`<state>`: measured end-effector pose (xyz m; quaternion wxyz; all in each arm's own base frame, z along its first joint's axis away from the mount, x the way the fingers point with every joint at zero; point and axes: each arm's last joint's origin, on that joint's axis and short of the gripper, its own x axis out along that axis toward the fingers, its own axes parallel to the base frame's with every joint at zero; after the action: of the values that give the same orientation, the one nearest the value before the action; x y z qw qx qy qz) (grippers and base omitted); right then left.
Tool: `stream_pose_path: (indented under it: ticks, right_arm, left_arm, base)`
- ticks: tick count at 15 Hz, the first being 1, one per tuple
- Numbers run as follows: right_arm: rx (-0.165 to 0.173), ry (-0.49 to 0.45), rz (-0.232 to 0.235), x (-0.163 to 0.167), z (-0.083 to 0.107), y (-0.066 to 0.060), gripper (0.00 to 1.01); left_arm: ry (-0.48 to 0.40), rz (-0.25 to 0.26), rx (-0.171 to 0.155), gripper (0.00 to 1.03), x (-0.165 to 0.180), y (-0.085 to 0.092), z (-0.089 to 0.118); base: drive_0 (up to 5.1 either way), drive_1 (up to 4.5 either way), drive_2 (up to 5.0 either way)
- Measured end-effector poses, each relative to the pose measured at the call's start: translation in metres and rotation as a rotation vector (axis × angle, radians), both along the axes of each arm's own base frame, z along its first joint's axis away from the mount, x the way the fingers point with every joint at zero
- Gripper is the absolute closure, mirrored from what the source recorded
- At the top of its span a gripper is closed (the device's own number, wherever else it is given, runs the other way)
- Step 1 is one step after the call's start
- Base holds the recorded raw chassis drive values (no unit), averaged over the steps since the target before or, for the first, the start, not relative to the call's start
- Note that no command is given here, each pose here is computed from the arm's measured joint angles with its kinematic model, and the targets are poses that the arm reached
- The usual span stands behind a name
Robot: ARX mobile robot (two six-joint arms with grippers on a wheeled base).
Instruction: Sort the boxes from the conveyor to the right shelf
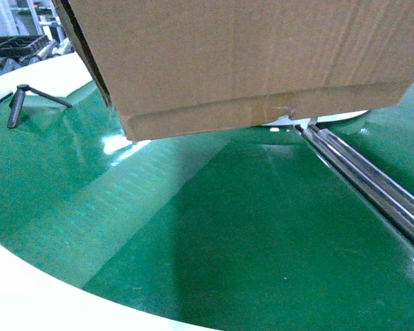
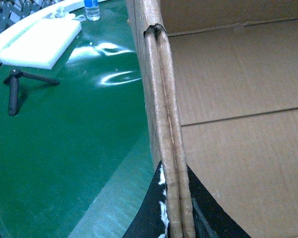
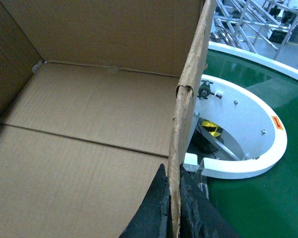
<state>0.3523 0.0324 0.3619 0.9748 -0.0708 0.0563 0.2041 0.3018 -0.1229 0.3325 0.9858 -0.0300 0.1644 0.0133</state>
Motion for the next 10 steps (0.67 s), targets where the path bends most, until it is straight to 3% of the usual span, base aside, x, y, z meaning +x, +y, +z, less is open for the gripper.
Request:
stream_pose_path:
  ticks: [8,10]
  right_arm:
    - [0.0,0.0,0.0,0.0,0.0,0.0,0.99]
    - [0.0,-0.001,0.0,0.0001,0.0001,0.0,0.99]
  left_arm:
    - [0.0,0.0,0.0,1.01,0.0,0.0,0.0]
    - [-0.001,-0.001,-0.001,1.01,0.0,0.0,0.0001]
  base:
    - [0.0,0.0,0.0]
    - [1.8,-3.74,2.2]
